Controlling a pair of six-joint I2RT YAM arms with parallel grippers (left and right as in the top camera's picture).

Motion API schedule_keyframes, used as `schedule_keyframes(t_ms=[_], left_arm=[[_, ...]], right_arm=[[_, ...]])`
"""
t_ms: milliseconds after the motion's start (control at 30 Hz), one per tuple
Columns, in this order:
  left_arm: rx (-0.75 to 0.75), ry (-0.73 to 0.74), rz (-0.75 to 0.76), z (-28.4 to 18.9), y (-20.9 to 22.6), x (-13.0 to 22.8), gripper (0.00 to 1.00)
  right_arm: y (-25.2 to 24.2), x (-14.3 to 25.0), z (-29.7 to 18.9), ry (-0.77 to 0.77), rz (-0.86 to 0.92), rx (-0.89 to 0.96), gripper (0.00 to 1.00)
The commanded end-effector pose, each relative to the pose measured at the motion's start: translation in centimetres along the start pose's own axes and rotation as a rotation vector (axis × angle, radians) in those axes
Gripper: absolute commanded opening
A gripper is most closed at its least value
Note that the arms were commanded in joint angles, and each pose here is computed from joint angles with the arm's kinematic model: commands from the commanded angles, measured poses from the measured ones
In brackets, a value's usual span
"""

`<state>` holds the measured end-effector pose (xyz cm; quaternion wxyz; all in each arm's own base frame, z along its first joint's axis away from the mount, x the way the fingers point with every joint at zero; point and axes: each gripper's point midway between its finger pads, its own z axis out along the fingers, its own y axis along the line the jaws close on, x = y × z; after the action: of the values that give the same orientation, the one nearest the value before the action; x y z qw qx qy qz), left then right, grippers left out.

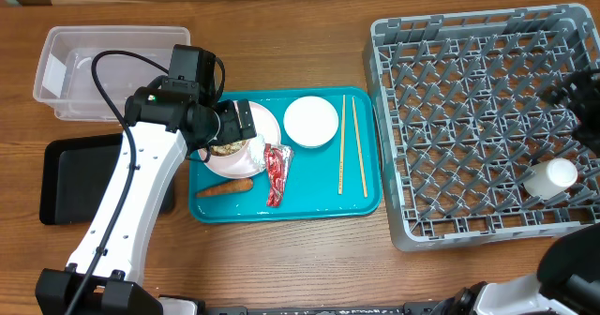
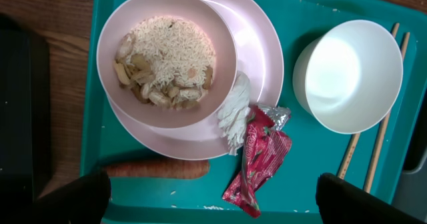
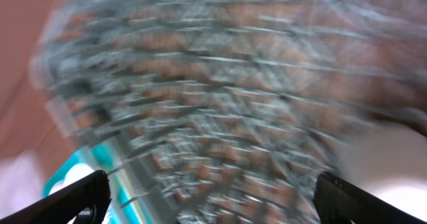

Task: Sort waste into correct bins and load items into the dishwasher

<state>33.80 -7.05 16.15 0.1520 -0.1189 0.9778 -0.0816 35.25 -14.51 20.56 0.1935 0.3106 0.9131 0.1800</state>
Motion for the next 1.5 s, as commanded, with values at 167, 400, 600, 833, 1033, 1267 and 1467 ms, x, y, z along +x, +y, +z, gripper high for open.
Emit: schedule_keyframes(t_ms=[167, 400, 600, 833, 1033, 1267, 1467], left_arm=[[0.005, -0.025, -0.056, -0.7, 0.5, -0.6, 1.0], [-0.03, -0.033, -0.132, -0.9, 3.0, -1.4, 1.0], [-0.121, -0.061, -0.204, -1.3, 6.7, -2.2, 1.0], [-0.12, -0.07, -0.214, -1.3, 7.0, -2.5, 1.0], [-0.121, -0.069, -0.213, -1.3, 7.0, -2.5, 1.0], [-0.121, -0.07, -0.21, -1.3, 7.0, -2.5, 1.0], [-0.119, -0.074, -0.21, -1.3, 6.9, -2.6, 1.0]], right_arm=[[19.5, 7.1, 2.4, 0.063, -0.577, -0.348, 1.0], [24.1, 13.6, 9.5, 0.1, -0.777, -0.096, 0.92], [25.8, 19.2, 16.5, 0.193, -0.803, -0.019, 0.82], [23.4, 21.3, 22.8, 0.292, -0.694, 0.077, 0.62], [22.4, 21.9, 24.4, 0.325, -0.686, 0.106, 0.26], [22.2, 22.0, 24.4, 0.331, -0.665, 0.116, 0.04], [24.4, 18.5, 21.1, 0.234, -0.649, 0.081, 0.04]])
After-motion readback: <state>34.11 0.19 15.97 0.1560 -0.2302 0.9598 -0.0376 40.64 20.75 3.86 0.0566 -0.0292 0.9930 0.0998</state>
